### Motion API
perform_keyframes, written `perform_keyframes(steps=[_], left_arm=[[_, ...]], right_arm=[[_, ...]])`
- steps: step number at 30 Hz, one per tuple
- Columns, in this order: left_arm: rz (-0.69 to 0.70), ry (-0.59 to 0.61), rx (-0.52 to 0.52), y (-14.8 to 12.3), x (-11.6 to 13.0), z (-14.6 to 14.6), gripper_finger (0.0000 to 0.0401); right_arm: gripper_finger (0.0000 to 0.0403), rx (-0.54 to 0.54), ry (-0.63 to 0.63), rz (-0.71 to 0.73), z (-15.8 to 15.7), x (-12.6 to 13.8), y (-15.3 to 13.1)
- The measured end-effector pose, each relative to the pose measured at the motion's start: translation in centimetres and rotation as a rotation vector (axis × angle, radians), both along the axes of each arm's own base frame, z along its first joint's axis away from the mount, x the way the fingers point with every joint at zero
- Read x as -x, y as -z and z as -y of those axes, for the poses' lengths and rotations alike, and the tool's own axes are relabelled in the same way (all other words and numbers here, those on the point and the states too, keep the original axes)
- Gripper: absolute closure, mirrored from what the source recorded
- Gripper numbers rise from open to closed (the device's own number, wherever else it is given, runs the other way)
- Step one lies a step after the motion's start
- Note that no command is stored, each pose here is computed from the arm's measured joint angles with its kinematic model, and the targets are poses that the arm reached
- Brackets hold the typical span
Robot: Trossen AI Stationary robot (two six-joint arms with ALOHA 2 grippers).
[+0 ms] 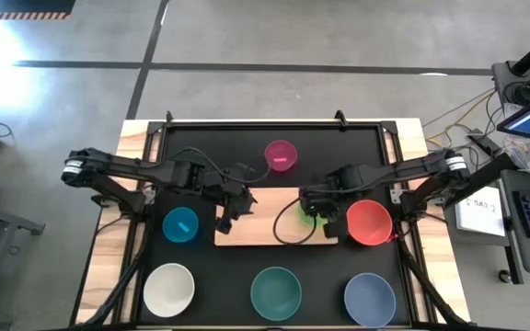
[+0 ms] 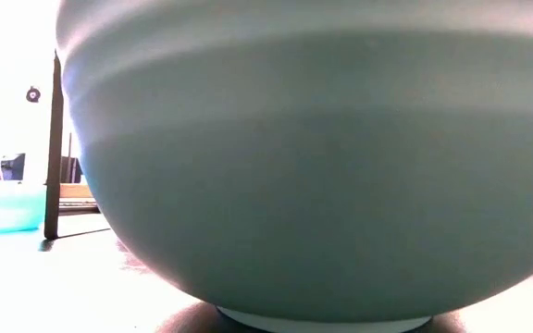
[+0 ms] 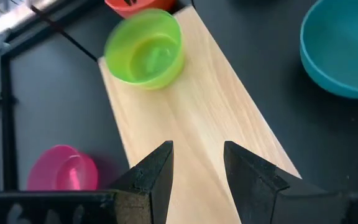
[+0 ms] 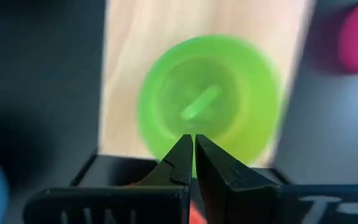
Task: Place and stack bowls onto a shelf
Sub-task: Stack the blue bowl on top of the light green bowl on the shelf
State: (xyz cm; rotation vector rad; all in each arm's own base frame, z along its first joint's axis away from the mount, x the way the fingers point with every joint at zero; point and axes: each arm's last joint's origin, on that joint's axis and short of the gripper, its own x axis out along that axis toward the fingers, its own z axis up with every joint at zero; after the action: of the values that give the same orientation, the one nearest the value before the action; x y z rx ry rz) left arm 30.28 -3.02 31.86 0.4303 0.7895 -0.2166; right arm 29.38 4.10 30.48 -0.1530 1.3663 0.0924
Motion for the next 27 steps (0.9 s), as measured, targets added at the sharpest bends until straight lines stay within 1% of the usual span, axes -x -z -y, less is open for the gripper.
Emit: perform_keyframes(steps=[3,6,9,11,15,19,21,24,27], left_arm=[[0.012,-0.041,0.017,-0.8,0.8,-0.1,0.0276],[-0.019,-0.140,0.023,-2.0,2.2,-0.4,0.0276],[-0.133,-0.287,0.037,-2.7,4.3,-0.9,0.0276],[-0.218,-0.404,0.086,-2.8,5.5,-1.0,0.0276],[-0.329,-0.660,0.208,-3.0,7.3,-1.2,0.0276],[-0.442,-0.913,0.270,-2.4,9.0,-1.1,0.0276],[-0.478,-1.015,0.287,-1.9,9.8,-1.0,0.0276],[-0.497,-1.105,0.316,-0.3,10.0,-0.6,0.0276],[-0.566,-1.166,0.356,2.0,10.3,-0.1,0.0276]], right_arm=[[0.0394,0.026,-0.012,0.042,0.1,0.0,-0.9],[0.0394,0.026,-0.014,0.050,0.1,-0.1,-1.1],[0.0394,0.030,-0.024,0.039,0.1,0.0,-1.1],[0.0394,0.036,-0.038,0.037,0.2,0.0,-1.1],[0.0394,0.047,-0.037,0.044,0.4,0.0,-1.1],[0.0390,0.057,-0.029,0.059,0.6,0.0,-1.7],[0.0382,0.056,-0.028,0.069,0.6,-0.1,-2.0],[0.0363,0.055,-0.028,0.084,0.5,-0.1,-2.4],[0.0341,0.057,-0.027,0.088,0.6,-0.1,-2.6]])
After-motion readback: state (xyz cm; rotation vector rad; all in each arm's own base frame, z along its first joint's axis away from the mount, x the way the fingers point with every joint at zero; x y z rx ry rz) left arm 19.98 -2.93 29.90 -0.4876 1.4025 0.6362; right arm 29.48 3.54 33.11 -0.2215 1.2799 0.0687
